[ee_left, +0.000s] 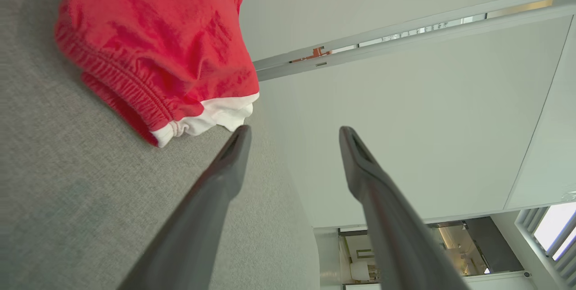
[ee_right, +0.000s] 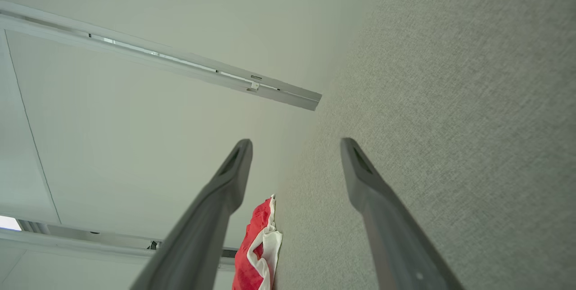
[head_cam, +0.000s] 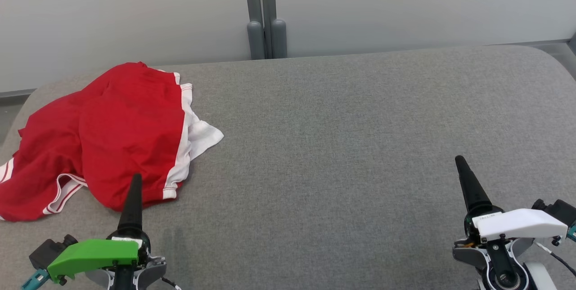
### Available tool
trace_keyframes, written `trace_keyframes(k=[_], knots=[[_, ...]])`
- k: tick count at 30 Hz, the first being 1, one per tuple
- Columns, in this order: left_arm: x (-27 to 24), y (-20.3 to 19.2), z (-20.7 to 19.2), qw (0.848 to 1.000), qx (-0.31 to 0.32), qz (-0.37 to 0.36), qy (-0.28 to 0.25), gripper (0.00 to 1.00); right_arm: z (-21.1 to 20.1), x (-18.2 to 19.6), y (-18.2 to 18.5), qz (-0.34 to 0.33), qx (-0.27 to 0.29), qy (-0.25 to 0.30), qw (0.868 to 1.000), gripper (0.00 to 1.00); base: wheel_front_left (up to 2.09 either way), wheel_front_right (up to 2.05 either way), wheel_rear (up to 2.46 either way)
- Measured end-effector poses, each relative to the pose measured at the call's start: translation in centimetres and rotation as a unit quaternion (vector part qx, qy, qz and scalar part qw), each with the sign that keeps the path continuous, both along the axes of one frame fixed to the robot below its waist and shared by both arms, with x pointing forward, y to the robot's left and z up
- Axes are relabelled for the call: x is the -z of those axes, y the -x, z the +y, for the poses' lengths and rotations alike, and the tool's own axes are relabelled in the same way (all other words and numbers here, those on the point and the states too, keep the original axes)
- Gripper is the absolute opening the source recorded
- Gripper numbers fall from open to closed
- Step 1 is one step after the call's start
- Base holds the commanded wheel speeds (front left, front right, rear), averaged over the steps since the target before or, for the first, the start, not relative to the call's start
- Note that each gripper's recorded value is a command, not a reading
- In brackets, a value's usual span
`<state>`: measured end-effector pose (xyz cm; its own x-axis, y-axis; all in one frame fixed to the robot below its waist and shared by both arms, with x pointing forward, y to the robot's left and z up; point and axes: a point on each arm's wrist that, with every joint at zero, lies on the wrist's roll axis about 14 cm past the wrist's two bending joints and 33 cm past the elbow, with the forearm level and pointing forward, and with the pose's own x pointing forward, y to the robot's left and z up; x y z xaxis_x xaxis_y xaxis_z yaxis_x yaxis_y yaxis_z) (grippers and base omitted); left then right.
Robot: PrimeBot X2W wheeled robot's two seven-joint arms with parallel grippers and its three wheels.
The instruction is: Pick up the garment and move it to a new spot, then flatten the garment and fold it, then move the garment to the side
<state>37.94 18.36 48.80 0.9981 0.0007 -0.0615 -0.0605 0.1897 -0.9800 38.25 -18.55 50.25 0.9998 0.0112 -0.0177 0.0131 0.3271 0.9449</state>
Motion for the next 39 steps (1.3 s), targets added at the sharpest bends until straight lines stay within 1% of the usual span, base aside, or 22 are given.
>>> trace_keyframes(k=[7, 12, 15, 20, 28, 39], knots=[[0.0, 0.2, -0.8, 0.996, 0.016, -0.002, -0.085, 1.0, 0.1, -0.6, 0.0, -0.01, -0.005, 0.093, 0.996, 1.0, 0.0, 0.0, 0.0], [0.2, 0.5, -1.4, 0.988, 0.032, -0.002, -0.15, 1.0, 0.0, -0.5, 0.2, -0.013, -0.01, 0.166, 0.986, 1.0, 0.0, 0.0, 0.0], [0.3, 0.6, -1.4, 0.982, 0.035, -0.003, -0.186, 1.0, 0.1, -0.7, 0.2, -0.017, -0.012, 0.196, 0.98, 1.0, 0.0, 0.0, 0.0], [0.3, 0.6, -1.4, 0.971, 0.039, -0.006, -0.235, 1.0, 0.1, -1.1, 0.2, -0.026, -0.009, 0.238, 0.971, 1.0, 0.0, 0.0, 0.0], [-0.3, 0.6, -1.6, 0.947, 0.044, -0.022, -0.317, 1.0, 0.3, -1.3, 0.2, -0.033, -0.01, 0.302, 0.953, 1.0, 0.0, 0.0, 0.0], [-0.5, 0.7, -2.1, 0.919, 0.053, -0.036, -0.388, 1.0, 0.2, -1.2, 0.3, -0.039, -0.006, 0.37, 0.928, 1.0, 0.0, 0.0, 0.0]])
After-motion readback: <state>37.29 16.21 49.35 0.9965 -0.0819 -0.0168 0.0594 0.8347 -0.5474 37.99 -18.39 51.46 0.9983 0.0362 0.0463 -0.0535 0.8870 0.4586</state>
